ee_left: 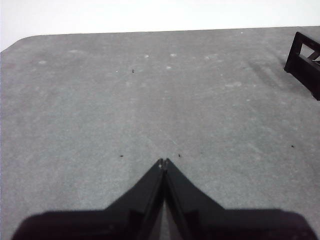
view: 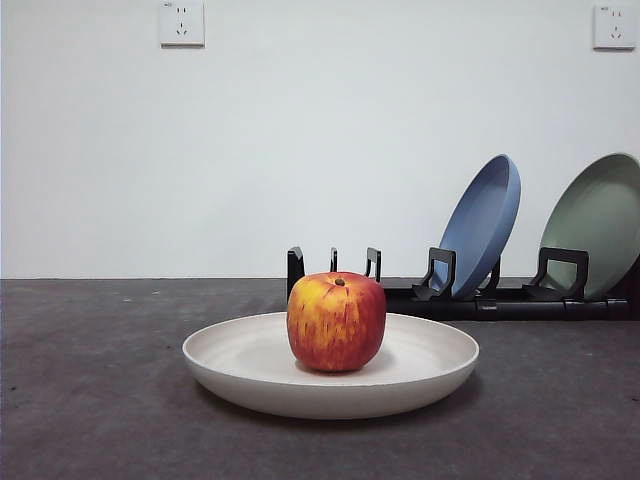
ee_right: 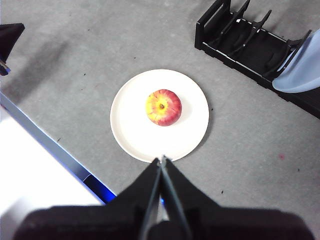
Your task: Take the yellow plate from the plate rack,put the plate on the table,take the apple from the table,put the apple in the plate
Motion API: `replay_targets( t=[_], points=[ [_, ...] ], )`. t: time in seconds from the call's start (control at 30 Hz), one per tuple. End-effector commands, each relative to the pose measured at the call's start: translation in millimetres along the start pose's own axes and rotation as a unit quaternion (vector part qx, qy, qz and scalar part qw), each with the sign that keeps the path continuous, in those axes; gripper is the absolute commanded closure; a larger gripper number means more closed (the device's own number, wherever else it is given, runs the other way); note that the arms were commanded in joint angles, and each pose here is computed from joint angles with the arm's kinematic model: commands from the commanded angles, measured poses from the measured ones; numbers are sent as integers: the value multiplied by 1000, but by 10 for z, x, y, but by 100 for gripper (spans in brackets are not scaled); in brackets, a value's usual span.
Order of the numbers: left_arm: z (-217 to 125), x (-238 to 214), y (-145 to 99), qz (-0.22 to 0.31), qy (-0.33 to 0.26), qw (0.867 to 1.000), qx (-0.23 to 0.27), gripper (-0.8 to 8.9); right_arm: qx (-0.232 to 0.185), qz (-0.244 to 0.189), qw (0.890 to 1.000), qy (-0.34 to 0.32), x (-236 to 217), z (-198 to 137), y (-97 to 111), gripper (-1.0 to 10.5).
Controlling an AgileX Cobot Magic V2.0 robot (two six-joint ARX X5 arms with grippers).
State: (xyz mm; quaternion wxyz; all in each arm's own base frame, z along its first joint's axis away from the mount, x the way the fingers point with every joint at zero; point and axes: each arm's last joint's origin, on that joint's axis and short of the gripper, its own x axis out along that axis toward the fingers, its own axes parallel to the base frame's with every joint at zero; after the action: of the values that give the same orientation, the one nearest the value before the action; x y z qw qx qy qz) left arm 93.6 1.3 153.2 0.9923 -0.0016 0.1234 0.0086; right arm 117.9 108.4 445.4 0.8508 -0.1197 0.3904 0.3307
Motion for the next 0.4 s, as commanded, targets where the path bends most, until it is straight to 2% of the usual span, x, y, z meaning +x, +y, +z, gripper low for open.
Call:
replay_targets(
  t=[0.03, 0.2, 0.27, 0.33, 0.4],
  points=[
    [-36, 17, 1, -1, 6, 1000, -5, 816, 0, -1, 1000, 11, -2, -20, 0, 946],
    [-36, 17, 1, -1, 6, 1000, -5, 816, 2, -9, 1000, 8, -19, -27, -18, 946],
    [-37, 17, 2, -1, 6, 1000, -5, 816, -11, -37, 999, -9, -124, -77, -77, 946],
    [-37, 18, 2, -1, 7, 1000, -5, 816, -6, -51, 998, -25, -217, -122, -130, 946],
    [-39, 20, 2, -1, 8, 1000, -5, 816, 5, -62, 996, -68, -374, -174, -185, 946]
  ],
)
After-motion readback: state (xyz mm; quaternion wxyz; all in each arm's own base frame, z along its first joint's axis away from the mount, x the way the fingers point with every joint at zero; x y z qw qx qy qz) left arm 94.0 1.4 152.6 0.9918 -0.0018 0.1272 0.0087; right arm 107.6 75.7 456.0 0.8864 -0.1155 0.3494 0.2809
